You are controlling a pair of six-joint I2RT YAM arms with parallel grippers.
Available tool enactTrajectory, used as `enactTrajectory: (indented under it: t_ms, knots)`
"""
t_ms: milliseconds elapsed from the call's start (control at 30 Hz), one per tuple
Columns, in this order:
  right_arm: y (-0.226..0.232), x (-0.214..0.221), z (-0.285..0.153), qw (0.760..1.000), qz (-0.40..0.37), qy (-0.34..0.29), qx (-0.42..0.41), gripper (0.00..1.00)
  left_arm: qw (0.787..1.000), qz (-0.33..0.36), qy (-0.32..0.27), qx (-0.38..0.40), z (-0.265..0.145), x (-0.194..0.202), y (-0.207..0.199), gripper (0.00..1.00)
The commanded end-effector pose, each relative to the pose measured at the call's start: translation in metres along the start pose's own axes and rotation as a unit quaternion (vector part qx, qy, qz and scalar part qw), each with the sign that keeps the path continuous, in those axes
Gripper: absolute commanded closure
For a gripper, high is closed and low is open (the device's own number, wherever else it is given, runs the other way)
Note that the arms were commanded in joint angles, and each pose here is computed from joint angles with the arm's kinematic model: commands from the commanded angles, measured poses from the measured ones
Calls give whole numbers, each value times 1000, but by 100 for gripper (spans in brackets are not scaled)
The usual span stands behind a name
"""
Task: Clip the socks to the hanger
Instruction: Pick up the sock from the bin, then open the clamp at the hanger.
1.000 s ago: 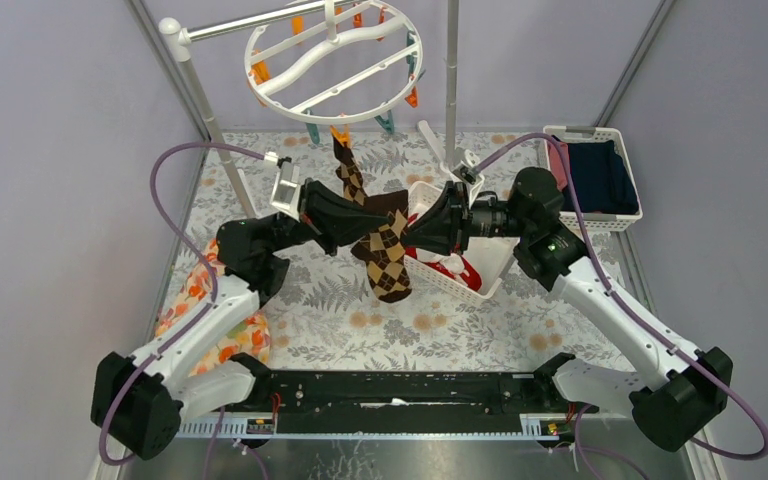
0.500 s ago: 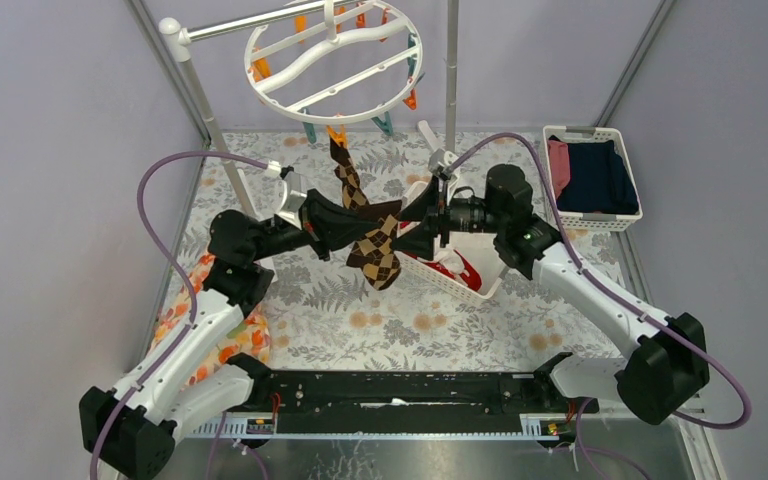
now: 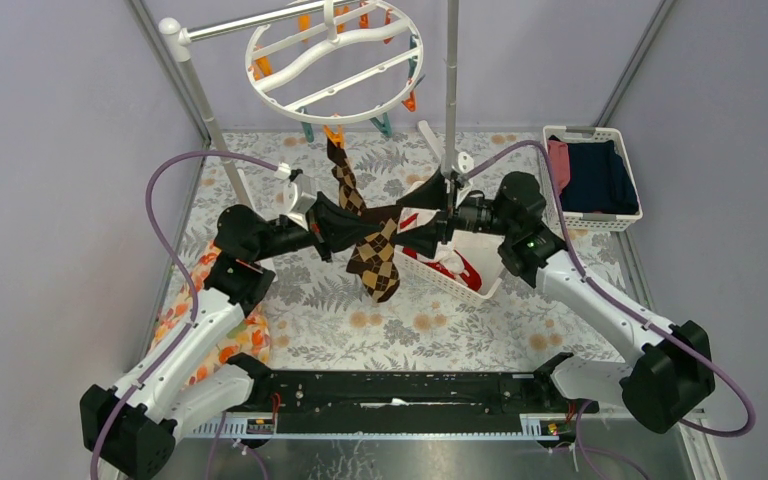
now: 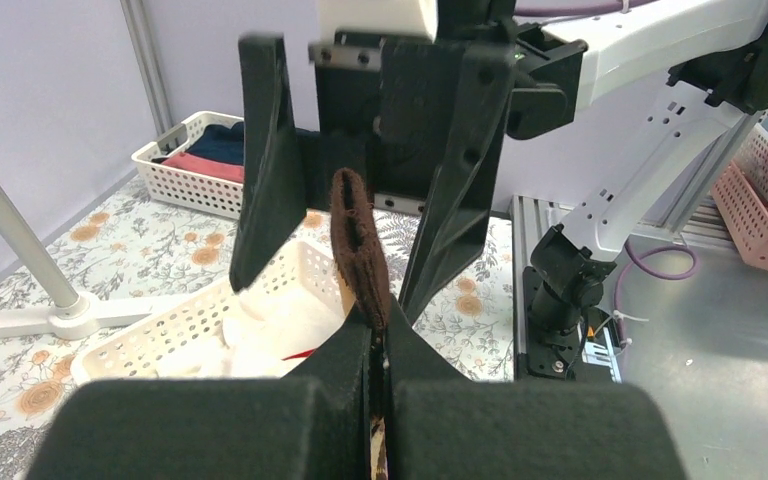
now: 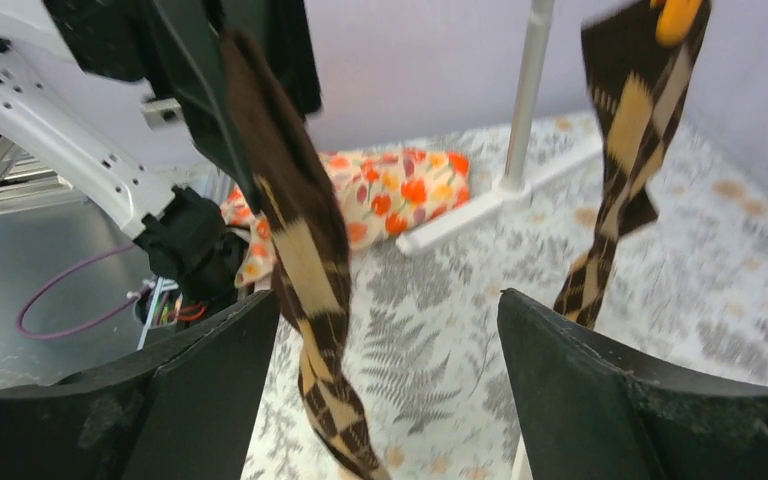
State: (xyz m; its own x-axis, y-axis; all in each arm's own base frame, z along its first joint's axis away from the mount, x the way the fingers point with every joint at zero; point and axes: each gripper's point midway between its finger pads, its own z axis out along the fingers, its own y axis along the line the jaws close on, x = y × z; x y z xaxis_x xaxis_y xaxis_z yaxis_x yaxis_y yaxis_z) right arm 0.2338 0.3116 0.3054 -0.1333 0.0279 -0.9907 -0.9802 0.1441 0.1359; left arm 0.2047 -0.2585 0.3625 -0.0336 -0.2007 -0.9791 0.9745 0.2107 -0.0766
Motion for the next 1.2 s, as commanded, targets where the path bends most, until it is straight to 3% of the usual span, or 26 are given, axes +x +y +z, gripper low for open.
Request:
enactTrajectory:
  t_ms: [0,167,433,567,733,967,1167]
  knots:
    - [18,-48,5,994,-75,-61,-51,12,1000,19,-2,-1,0,-6,1,100]
    - [22,-22,8,994,-39,-81,-69,12,1000,13,5,-2,1,0,4,100]
    - [-16,-30,-1,995,-51,-60,64,11,999,-23,21,-24,3,1,16,100]
    - [-46,-46,-22,977,-61,-83,185,11,998,-8,9,-67,-5,-8,22,100]
    - [-72,-74,-49,938,-79,-169,292,12,980,-5,10,-198,-23,-11,59,100]
    - [-77,-88,-16,944,-171,-169,225,13,957,3,-6,-290,-46,-22,79,100]
    - [-95,-99,4,913,-289,-198,211,16,934,14,-15,-355,-67,-27,92,100]
